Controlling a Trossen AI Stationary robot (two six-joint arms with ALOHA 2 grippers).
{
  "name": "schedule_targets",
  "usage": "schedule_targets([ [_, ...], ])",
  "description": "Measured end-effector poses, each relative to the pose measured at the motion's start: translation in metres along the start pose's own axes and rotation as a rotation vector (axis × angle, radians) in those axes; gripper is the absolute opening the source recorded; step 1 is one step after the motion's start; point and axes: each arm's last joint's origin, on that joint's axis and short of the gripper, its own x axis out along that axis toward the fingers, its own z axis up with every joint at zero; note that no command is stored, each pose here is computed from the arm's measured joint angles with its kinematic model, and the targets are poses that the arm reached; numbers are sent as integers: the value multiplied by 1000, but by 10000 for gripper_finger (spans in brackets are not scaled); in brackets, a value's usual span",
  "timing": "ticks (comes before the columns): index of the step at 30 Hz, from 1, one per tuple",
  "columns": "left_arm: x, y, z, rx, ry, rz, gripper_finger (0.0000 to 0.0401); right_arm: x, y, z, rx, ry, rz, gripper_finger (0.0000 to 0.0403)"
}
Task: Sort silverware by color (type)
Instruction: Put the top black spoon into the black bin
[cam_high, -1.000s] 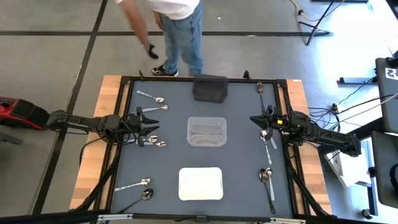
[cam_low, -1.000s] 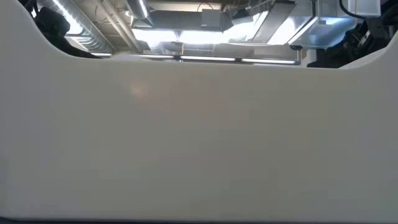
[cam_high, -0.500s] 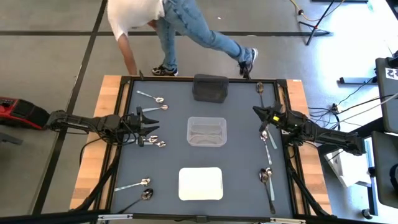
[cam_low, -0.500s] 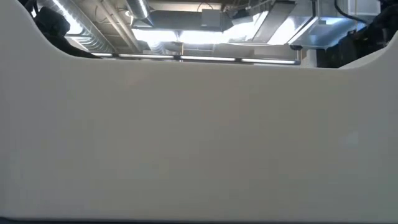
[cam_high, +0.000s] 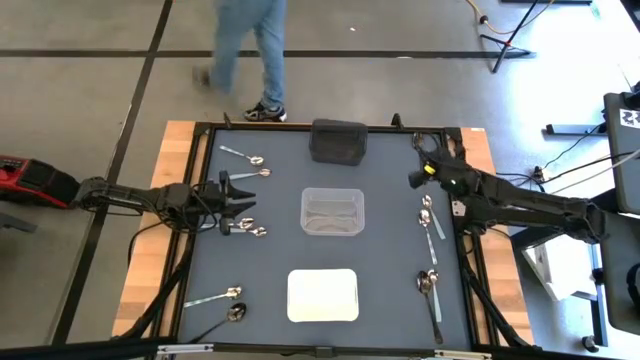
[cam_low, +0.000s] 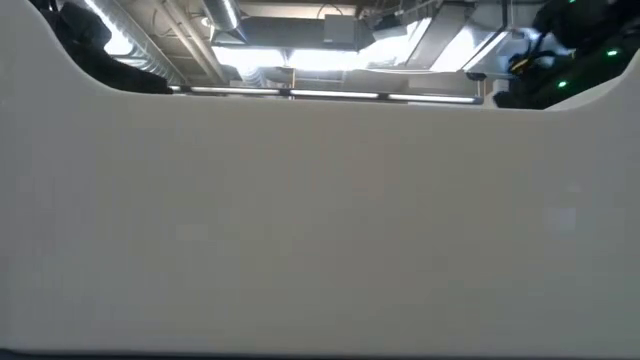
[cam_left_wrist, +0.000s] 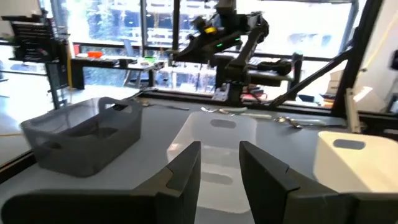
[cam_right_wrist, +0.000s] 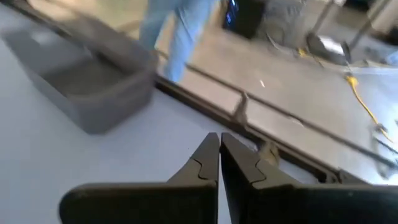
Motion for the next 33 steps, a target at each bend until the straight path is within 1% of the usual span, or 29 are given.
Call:
schedule_targets([
  [3,0,0,2,-15,-25,-3,105,17,-5,5,3,104,-26,7],
  [6,0,0,3,-34,-32,-5,105,36,-15,4,31,219,-47,7],
  [11,0,0,4,-38,-42,6,105,67,-30,-3,109,389,-27,13],
  [13,0,0,4,-38,-42,6,105,78,-37,-8,129,455,-51,27],
  [16,0,0,4,-39,-43,13,105,93,-45,-13,137,532,-96,61],
  [20,0,1,5,-40,-47,23,105,106,-42,-9,117,596,-75,115],
  [22,0,1,5,-40,-49,24,105,111,-41,-12,109,660,-77,134],
  [23,0,1,5,-40,-49,26,105,115,-40,-12,116,669,-85,141],
  [25,0,1,5,-40,-49,27,105,123,-40,-11,108,686,-108,149],
  [27,0,1,5,-41,-49,29,105,128,-38,-13,97,754,-134,151],
  [33,0,1,5,-67,-49,31,105,150,-38,-8,79,871,-155,151],
])
